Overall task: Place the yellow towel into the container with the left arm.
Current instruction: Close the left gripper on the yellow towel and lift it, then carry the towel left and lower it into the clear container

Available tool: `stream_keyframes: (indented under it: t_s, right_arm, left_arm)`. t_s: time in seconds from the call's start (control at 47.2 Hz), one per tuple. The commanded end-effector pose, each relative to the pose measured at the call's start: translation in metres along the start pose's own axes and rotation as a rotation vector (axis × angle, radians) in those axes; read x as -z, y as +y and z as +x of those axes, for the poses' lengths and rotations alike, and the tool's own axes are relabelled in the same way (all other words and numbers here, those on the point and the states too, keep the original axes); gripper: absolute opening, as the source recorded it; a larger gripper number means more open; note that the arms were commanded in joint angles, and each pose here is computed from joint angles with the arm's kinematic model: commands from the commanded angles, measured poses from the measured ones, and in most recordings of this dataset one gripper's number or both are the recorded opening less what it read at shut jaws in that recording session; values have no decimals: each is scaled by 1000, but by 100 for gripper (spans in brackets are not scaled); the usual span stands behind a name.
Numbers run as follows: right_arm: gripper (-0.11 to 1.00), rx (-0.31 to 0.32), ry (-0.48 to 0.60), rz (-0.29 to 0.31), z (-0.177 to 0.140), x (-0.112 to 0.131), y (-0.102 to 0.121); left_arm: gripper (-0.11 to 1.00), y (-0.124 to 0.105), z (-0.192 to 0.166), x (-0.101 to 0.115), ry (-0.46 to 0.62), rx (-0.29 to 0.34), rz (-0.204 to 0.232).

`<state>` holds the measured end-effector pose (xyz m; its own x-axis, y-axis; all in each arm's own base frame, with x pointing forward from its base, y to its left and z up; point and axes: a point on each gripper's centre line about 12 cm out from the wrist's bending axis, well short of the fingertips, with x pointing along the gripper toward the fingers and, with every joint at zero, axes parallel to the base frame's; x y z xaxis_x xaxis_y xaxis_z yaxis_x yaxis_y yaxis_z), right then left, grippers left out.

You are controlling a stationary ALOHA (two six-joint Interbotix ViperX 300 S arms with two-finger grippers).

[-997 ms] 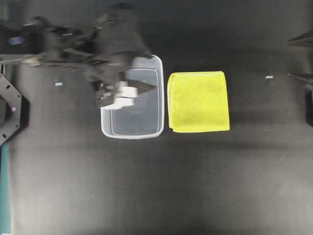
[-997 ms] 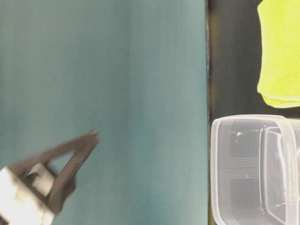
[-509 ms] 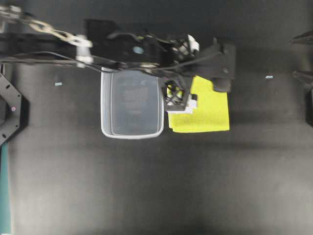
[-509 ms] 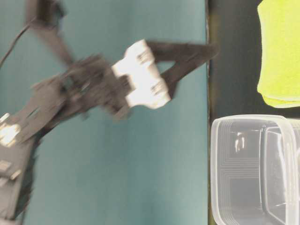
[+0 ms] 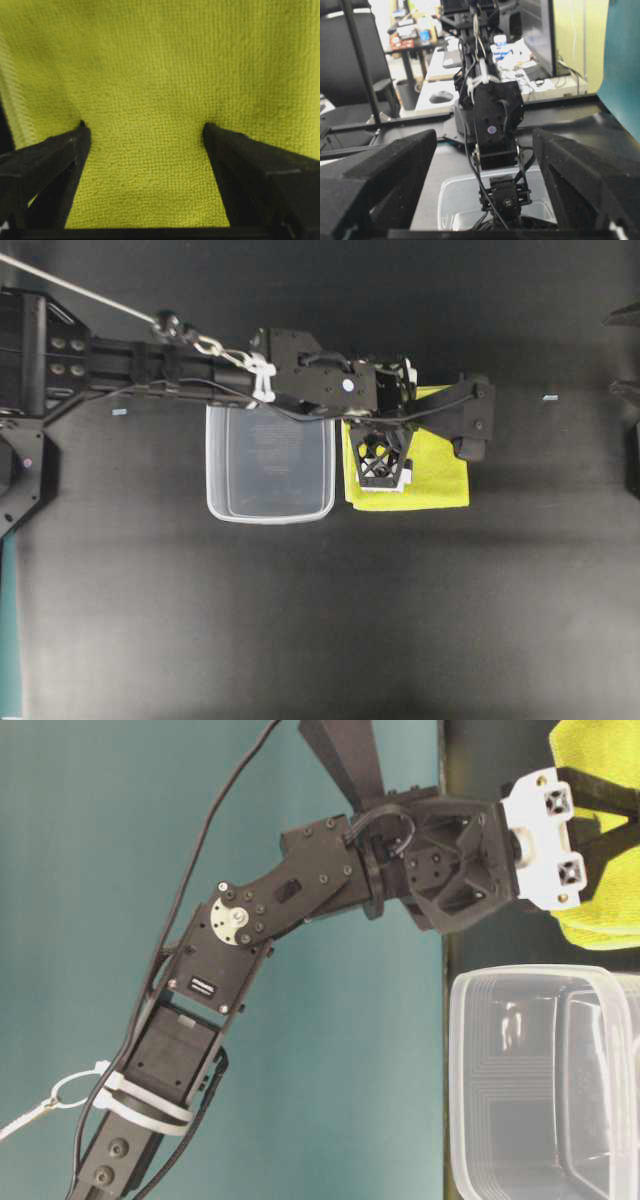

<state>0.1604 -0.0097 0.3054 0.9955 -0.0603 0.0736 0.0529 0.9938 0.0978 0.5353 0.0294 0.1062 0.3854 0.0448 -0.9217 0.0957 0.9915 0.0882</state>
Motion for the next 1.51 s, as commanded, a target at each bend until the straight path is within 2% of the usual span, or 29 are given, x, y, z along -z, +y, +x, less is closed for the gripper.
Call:
stream_keyframes:
  t_s: [0.0,0.148,0.233,0.297,0.382,0.466,0.53,0.657,0.827,0.933,1.018,1.124,1.272,1.484]
  right_arm:
    - [75,1,-23,9,1,-8,0]
    - [75,0,-28,23,1,-9,0]
    - [75,-2,-35,26,-1,-10,1]
    - [75,-3,-40,24,-1,-12,1]
    - [75,-1,-43,24,-2,-13,1]
    - [75,-2,-45,24,-2,-13,1]
    - [75,-3,-46,24,-2,-14,1]
    - [75,-2,-48,24,-3,-13,1]
    - [75,-4,-71,24,-5,-19,1]
    - [75,-7,-78,24,-7,-20,2]
    - [75,-7,-81,24,-7,-21,2]
    - [75,-7,-78,23,-7,-20,2]
    - [75,-9,-84,26,-7,-21,2]
    - [73,-14,-83,27,-7,-21,3]
  left_arm:
    - [89,-7,8,-3,-28,0,17]
    - [87,-14,16,-3,-52,3,27]
    - [81,-18,16,-1,-48,6,34]
    - [69,-21,16,0,-38,9,43]
    - [44,-27,11,-1,-30,14,52]
    - [19,-28,-3,-9,-50,12,57]
    - [7,-26,-21,-19,-80,7,55]
    - [7,-19,-68,-35,-133,-4,49]
    - [7,-12,-161,-46,-222,-21,39]
    - [7,-8,-215,-37,-260,-31,32]
    - [7,-5,-239,-24,-255,-35,24]
    - [7,-2,-254,-1,-222,-36,11]
    - [7,-2,-255,36,-161,-33,-1]
    - [7,-8,-252,63,-145,-28,2]
